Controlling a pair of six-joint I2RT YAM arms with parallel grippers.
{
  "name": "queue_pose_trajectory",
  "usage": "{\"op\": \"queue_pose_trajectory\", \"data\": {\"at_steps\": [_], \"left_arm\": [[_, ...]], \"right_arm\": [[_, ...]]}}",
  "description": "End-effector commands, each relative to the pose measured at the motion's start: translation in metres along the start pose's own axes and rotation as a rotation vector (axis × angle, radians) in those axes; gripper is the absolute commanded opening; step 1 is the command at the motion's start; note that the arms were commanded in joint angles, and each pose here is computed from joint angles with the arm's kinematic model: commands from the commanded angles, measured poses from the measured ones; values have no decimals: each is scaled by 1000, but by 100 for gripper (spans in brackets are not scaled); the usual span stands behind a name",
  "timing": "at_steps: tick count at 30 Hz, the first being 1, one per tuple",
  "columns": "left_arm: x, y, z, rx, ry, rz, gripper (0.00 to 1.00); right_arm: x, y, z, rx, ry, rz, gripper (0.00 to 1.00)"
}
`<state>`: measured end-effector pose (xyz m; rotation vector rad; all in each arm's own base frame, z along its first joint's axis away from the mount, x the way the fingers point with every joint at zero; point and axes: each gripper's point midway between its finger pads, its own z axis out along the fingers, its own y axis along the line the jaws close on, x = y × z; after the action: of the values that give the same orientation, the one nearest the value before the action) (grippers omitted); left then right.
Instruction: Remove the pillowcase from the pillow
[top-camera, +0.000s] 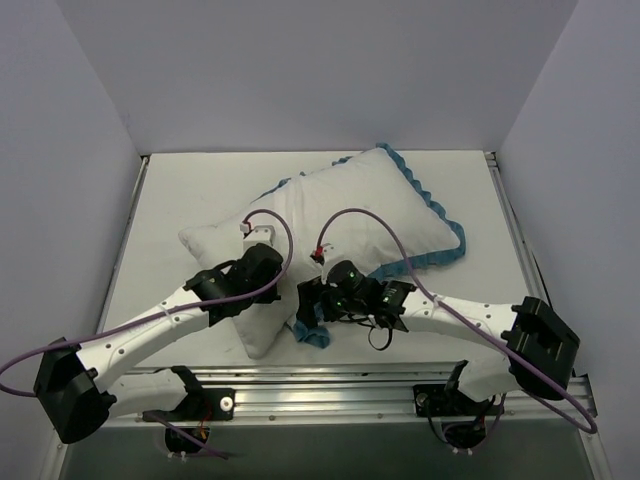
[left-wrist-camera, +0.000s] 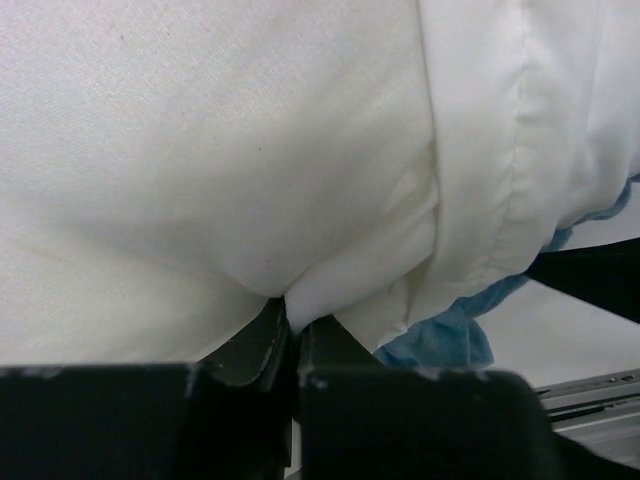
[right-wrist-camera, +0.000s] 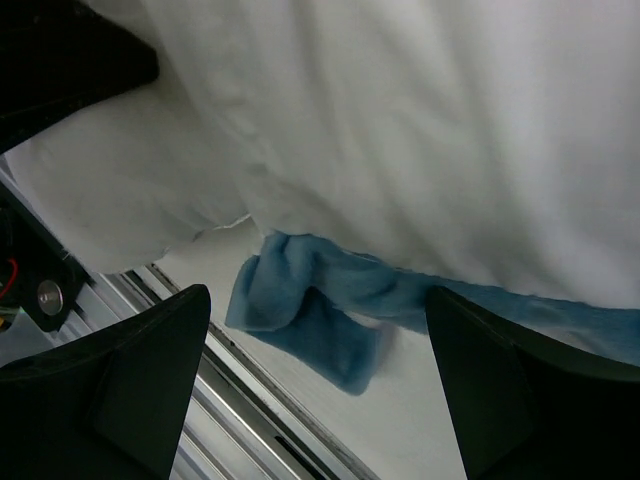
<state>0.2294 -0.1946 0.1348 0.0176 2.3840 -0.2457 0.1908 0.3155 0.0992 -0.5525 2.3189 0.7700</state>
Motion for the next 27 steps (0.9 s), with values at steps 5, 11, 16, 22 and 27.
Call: {"op": "queue_pose_trajectory", "data": {"at_steps": [5,11,16,22,27], "left_arm": [[-38,-35,-26,157,-65,-59,2],[-44,-31,-34,152,-74,-51,2],[-41,2,-39,59,-50,-69,2],[-55,43,-60,-4,-46,-115,2],[-60,70,-83,-55,-51,-123,2]], "right_arm": [[-16,4,24,136,-60,-16,81],[-16,-15,39,252,-53,-32,37],[-42,-49,22,417,-105,-55,0],[-86,-146,-41,615,-181,136,0],[-117,-231,-123,763,-309,376,0]]}}
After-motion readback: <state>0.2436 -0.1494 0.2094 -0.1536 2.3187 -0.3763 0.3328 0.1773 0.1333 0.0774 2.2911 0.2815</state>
